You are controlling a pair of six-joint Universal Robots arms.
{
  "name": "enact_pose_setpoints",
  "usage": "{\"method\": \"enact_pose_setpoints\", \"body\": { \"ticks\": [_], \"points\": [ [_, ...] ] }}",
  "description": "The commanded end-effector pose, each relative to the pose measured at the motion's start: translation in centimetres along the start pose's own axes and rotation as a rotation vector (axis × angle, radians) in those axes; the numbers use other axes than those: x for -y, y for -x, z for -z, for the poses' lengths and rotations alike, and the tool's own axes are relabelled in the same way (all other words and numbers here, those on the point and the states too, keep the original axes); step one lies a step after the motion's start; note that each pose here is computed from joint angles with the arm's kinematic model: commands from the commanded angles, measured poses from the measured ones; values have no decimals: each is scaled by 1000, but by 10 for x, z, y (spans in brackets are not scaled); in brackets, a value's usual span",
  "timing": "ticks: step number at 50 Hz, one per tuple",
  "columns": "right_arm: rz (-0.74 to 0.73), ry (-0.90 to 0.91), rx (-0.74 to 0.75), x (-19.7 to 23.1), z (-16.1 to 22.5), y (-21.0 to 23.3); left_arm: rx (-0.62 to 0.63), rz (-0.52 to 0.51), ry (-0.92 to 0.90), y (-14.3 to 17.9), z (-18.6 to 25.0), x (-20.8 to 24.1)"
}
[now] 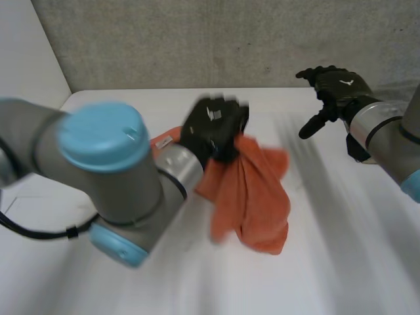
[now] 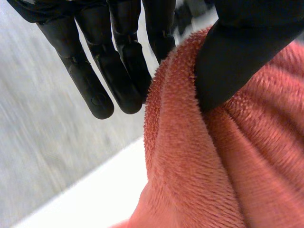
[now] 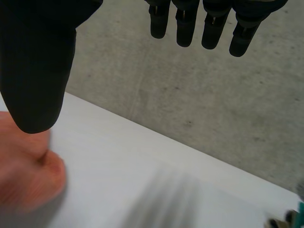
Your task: Fold the laundry.
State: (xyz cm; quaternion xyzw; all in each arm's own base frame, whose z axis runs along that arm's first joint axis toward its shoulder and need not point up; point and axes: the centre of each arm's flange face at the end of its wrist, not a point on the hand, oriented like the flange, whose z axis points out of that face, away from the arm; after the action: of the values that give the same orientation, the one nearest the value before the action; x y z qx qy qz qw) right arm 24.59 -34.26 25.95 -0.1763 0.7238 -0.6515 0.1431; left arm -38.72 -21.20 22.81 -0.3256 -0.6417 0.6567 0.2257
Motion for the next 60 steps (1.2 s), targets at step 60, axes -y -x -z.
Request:
{"method": "enact_pose_setpoints", "body": {
  "ticks": [60],
  "points": [
    [535,-118,142,22,18,102,372,-341,-287,164,-106,2]
  ]
}}
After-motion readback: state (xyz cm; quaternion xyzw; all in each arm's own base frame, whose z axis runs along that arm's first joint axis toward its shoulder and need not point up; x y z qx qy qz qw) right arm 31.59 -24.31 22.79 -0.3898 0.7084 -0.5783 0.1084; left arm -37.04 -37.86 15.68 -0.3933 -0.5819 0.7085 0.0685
